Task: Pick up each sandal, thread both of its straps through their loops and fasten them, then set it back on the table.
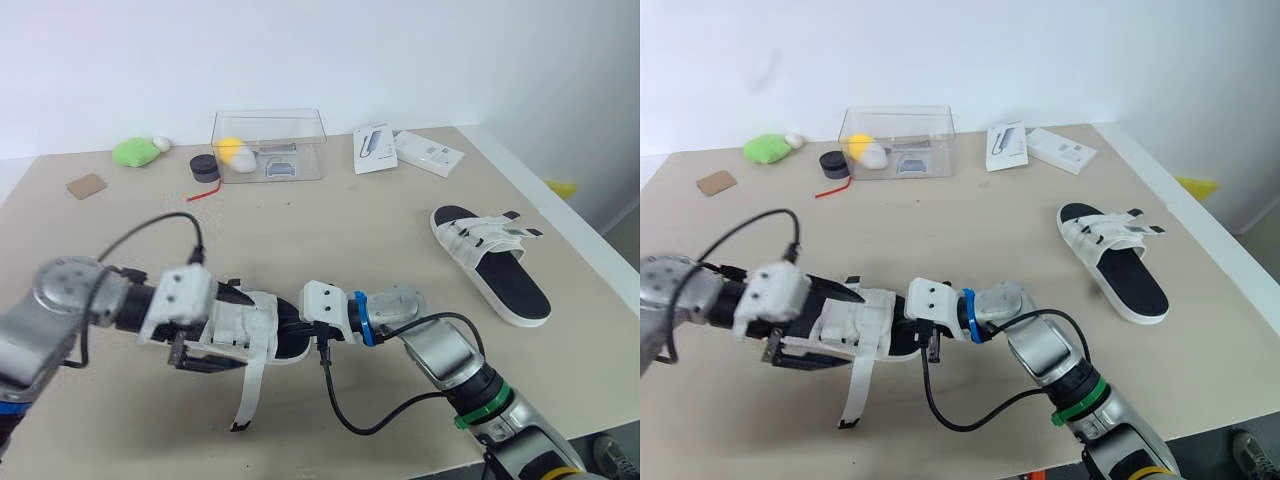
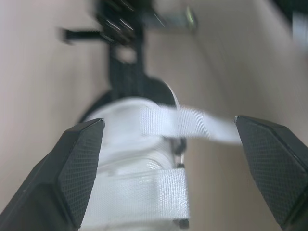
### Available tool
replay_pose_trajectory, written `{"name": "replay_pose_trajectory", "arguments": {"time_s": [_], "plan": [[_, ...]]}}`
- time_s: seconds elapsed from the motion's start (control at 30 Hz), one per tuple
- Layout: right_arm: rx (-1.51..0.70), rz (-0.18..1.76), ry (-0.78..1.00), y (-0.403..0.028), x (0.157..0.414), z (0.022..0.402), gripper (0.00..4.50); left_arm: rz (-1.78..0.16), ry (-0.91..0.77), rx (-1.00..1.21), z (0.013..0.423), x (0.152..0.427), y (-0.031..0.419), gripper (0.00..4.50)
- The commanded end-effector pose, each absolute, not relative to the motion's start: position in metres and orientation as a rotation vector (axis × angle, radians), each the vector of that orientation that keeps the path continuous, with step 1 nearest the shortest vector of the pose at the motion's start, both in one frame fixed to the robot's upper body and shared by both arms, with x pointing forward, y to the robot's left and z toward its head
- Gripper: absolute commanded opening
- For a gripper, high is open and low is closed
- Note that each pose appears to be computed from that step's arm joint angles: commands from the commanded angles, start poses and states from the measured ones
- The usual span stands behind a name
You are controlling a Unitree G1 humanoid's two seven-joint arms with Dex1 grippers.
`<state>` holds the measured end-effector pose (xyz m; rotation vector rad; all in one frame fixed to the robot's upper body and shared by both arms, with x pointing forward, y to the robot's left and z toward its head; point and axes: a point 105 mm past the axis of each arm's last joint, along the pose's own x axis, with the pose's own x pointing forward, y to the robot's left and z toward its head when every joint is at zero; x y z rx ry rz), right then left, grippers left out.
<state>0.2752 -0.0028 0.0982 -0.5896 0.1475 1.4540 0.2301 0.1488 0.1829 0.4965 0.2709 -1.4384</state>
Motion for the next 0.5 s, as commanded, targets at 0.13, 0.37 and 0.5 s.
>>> {"name": "replay_pose_trajectory", "arguments": {"time_s": [0.13,0.37,0.5], "plan": [[-0.581,1.453,0.304,-0.014,0.269,0.069,0.0,-1.383,0.51,0.134,0.198,0.201,0.17,4.48],[-0.566,1.466,0.316,-0.015,0.266,0.07,0.0,-1.418,0.75,0.089,0.161,0.162,0.162,4.48],[-0.556,1.474,0.326,-0.015,0.263,0.07,0.0,-1.345,0.768,0.112,0.135,0.164,0.155,4.48]]}}
